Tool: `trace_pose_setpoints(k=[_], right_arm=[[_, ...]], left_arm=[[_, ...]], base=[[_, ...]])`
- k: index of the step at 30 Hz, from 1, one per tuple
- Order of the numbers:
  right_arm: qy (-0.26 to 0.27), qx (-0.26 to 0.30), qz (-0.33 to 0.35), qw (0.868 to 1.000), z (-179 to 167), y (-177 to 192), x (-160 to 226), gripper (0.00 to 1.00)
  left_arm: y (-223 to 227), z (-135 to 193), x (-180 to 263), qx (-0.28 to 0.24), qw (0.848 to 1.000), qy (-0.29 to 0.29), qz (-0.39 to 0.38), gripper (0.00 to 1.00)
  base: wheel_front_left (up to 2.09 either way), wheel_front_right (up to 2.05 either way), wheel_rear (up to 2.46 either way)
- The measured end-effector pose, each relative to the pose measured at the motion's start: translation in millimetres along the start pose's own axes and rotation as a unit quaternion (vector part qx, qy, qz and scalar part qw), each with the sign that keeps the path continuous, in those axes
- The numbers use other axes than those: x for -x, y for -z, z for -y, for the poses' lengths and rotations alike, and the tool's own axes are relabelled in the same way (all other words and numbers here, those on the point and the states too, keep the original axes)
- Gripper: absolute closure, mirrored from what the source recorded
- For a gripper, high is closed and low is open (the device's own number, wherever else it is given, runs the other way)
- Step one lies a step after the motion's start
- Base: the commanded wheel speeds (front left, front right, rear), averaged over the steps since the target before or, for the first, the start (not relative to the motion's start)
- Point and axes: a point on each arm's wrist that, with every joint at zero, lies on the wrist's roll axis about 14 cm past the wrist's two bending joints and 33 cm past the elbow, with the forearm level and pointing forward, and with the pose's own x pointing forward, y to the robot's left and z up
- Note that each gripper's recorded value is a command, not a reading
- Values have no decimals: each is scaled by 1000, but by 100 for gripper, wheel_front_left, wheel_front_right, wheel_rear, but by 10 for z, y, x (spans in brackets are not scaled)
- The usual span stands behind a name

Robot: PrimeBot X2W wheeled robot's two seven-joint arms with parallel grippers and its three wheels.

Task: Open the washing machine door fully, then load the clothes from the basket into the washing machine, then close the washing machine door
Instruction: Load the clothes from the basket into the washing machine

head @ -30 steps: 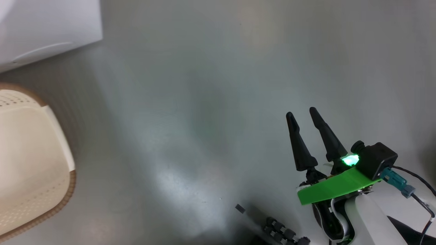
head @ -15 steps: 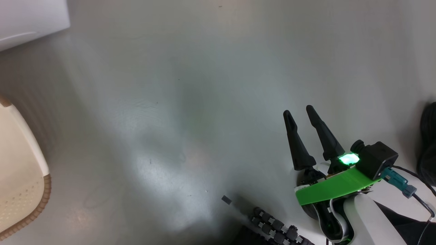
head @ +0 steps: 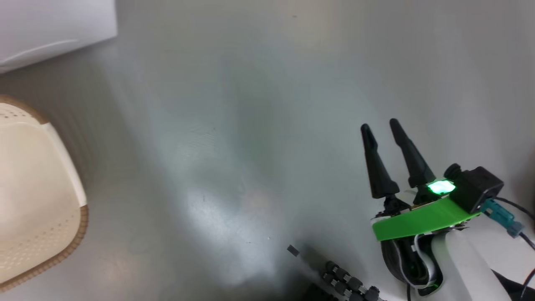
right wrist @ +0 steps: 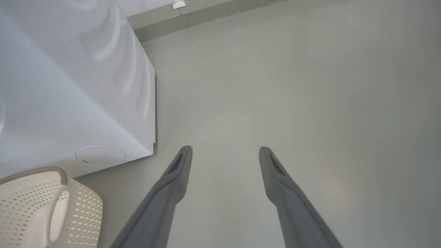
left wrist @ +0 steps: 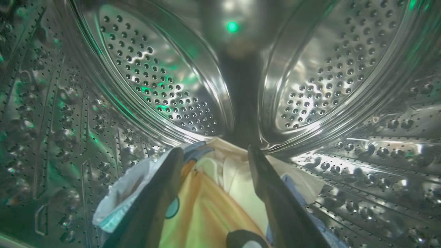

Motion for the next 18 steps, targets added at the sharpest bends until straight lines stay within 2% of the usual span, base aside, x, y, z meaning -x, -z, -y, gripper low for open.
trace_pose_setpoints(k=[6,13,18], right_arm=[[-8,-4,24,1000,-46,-154,-20,0],[-29,2,49,998,-173,-325,1,0],[-38,1,57,998,-236,-378,85,0]], left_arm=[[-92,-42,132,-3,1000,2,0,0],[26,-43,481,2,999,15,-29,0],[60,-80,767,-24,999,27,-40,0]], base=[[0,0,0],[0,0,0],[0,0,0]])
